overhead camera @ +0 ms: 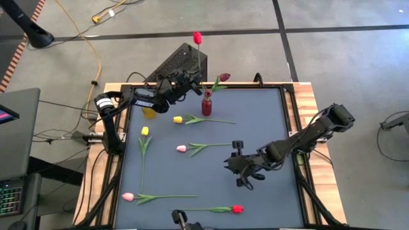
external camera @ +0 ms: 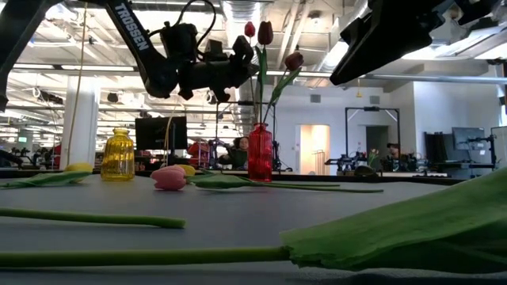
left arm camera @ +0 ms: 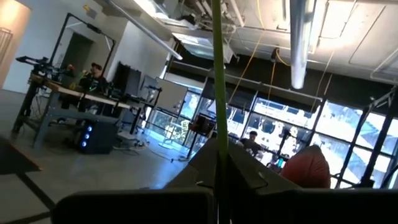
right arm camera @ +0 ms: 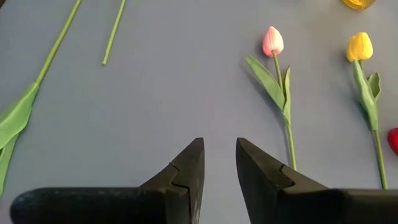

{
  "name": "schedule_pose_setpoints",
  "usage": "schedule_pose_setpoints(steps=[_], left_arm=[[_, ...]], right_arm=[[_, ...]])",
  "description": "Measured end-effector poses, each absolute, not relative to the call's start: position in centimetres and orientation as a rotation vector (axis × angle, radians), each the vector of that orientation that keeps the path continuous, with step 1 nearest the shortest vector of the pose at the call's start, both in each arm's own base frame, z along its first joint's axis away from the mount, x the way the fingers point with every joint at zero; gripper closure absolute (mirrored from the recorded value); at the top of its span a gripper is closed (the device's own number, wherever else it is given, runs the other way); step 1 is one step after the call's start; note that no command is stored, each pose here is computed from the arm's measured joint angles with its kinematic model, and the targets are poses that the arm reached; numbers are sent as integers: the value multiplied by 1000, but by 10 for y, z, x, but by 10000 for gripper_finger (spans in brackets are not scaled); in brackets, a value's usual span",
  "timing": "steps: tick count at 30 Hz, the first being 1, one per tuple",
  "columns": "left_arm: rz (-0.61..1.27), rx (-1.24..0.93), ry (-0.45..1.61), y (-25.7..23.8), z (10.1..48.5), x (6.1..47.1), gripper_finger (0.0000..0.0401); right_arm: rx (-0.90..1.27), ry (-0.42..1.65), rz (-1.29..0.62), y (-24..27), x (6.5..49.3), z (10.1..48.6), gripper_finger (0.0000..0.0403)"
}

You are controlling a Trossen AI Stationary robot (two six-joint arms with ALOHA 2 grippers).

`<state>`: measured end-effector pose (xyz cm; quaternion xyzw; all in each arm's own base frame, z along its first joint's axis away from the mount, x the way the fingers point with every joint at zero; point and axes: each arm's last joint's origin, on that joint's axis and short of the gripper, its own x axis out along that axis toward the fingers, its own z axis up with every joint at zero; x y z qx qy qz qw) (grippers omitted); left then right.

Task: Sort flowers into vase by color
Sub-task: Put the right red flower into the red flower vase

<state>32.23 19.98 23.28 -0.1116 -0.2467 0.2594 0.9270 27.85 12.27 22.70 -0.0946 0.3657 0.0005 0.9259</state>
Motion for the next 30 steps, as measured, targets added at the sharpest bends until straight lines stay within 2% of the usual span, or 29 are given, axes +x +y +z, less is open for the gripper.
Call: schedule_pose_setpoints(steps=[24, 30], left_arm=[[581, -177, -459, 193, 230, 328, 401], [570, -198, -523, 195, 235, 324, 401]], right_arm=[[-129, 724, 49, 126, 281, 229, 285], [-116, 719, 69, 127, 281, 230, 285]])
